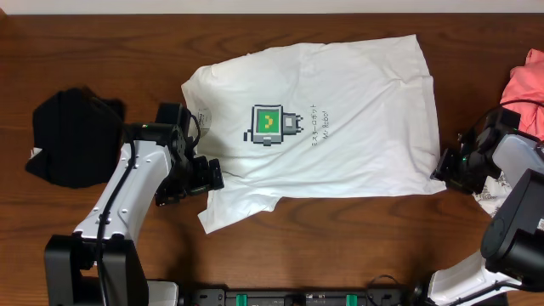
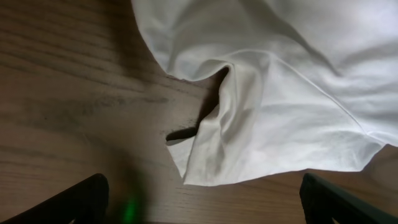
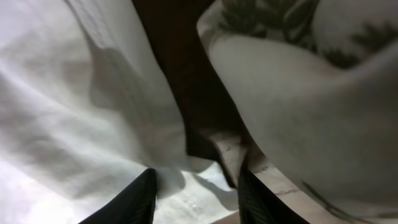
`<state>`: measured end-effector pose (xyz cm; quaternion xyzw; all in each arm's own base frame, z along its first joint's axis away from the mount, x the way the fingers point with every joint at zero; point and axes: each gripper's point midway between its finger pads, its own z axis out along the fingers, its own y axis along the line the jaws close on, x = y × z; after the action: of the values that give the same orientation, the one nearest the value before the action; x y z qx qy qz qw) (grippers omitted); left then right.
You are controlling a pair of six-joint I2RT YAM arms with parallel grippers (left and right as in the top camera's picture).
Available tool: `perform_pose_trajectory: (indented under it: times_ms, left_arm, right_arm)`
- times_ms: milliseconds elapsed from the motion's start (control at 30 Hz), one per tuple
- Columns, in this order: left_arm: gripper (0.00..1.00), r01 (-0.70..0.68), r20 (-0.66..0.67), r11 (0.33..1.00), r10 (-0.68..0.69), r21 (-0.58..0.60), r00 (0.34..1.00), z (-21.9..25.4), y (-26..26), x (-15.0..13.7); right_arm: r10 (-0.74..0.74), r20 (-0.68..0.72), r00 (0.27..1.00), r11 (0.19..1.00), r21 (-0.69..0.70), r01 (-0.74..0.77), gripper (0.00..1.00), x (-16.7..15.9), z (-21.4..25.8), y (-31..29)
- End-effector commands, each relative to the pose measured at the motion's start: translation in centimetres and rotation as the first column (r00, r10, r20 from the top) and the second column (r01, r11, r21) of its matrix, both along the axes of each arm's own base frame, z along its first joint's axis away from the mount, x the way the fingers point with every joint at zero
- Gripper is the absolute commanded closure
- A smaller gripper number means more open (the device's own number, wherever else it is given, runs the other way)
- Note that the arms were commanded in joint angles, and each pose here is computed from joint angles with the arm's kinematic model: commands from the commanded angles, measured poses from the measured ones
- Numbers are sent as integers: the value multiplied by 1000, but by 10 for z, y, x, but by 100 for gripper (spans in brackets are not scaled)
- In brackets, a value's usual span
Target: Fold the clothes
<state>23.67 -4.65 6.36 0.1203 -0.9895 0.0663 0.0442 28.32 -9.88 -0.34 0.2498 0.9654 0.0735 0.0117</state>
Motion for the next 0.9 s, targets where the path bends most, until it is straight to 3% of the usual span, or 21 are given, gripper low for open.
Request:
perform_pose_trajectory:
  times_ms: [0,133,300,500,867]
  left_arm:
    - [2,-5,-1,1000,5,1,1000,1,0,-1]
    - [2,-5,3,1000,5,1,1000,1,0,0]
    - [2,-6,3,1000,6,-12,1000,1,-2,0]
    - [2,-7,9,999,8,-48,1000,2,-8,1]
    - [1,-9,-30,999,8,-45,1000,-4,-7,-10]
  right_arm:
    - [16,-61,998,1000,16,-15,58,-13,-13,5]
    - [7,-88,996,999,42,-3,61,-20,-13,11]
    - [8,-125,992,997,82,2,80,-29,-11,19]
    - [2,-131,991,997,83,9,90,-30,-11,19]
    - [1,-124,992,997,80,9,91,-29,-11,19]
